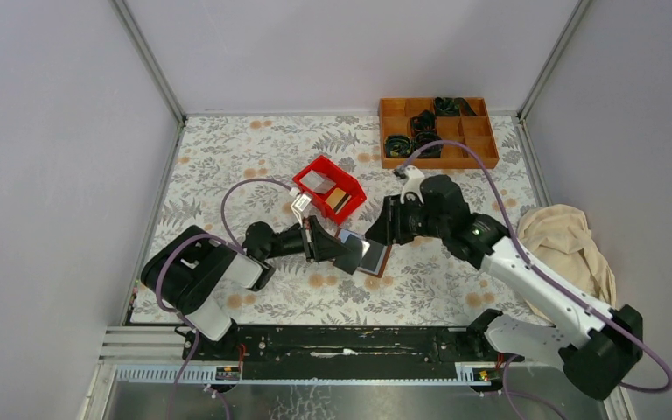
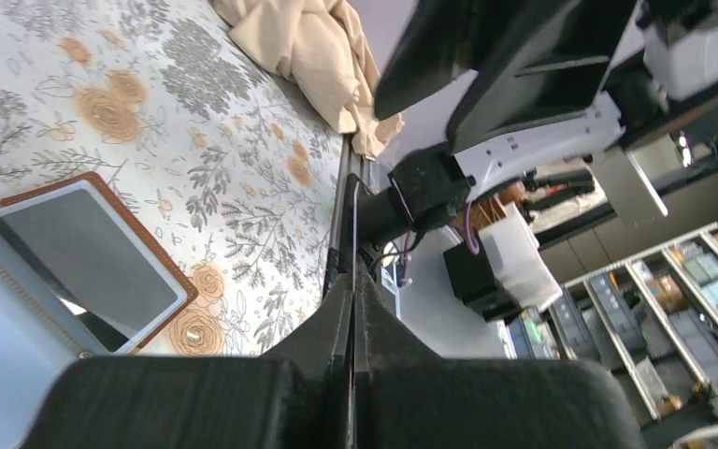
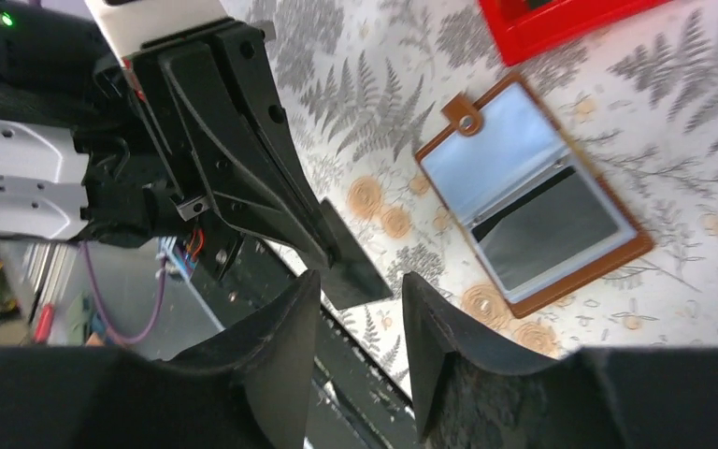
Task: Put the credit cards into the card holder
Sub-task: Pick up the credit card from the storage box.
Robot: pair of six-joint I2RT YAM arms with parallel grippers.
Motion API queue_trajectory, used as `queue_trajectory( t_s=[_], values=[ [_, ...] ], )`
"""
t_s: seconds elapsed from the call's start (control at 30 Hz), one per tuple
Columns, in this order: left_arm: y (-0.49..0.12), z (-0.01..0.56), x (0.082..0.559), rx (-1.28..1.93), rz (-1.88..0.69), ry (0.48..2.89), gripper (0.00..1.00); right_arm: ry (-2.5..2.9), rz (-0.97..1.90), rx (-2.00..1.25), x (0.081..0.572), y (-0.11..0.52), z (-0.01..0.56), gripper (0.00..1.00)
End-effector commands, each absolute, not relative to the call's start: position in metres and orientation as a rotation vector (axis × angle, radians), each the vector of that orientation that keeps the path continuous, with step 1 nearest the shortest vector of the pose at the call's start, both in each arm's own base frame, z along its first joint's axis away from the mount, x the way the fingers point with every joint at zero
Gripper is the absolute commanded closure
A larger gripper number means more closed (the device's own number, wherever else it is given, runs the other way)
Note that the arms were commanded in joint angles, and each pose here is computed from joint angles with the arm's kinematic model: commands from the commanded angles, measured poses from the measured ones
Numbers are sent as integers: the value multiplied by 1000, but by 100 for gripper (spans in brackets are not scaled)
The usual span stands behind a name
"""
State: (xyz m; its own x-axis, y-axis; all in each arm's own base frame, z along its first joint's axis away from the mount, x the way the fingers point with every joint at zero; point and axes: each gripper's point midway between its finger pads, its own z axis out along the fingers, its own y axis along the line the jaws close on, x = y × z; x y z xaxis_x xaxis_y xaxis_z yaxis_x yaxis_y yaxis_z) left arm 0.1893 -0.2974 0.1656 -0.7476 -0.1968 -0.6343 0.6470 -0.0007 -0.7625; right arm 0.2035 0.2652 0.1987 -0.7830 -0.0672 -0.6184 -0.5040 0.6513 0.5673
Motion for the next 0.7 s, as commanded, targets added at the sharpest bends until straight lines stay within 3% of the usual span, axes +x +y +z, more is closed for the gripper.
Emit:
queue_trajectory(
  t_s=[0.0, 0.67],
  values=[
    [-292, 180, 208, 319, -1757, 1603, 100, 2182, 916, -278, 221, 245, 208, 55],
    [-306, 162, 227, 68, -1772, 1696, 100, 2082, 1169, -94, 207, 256, 164, 55]
  ],
)
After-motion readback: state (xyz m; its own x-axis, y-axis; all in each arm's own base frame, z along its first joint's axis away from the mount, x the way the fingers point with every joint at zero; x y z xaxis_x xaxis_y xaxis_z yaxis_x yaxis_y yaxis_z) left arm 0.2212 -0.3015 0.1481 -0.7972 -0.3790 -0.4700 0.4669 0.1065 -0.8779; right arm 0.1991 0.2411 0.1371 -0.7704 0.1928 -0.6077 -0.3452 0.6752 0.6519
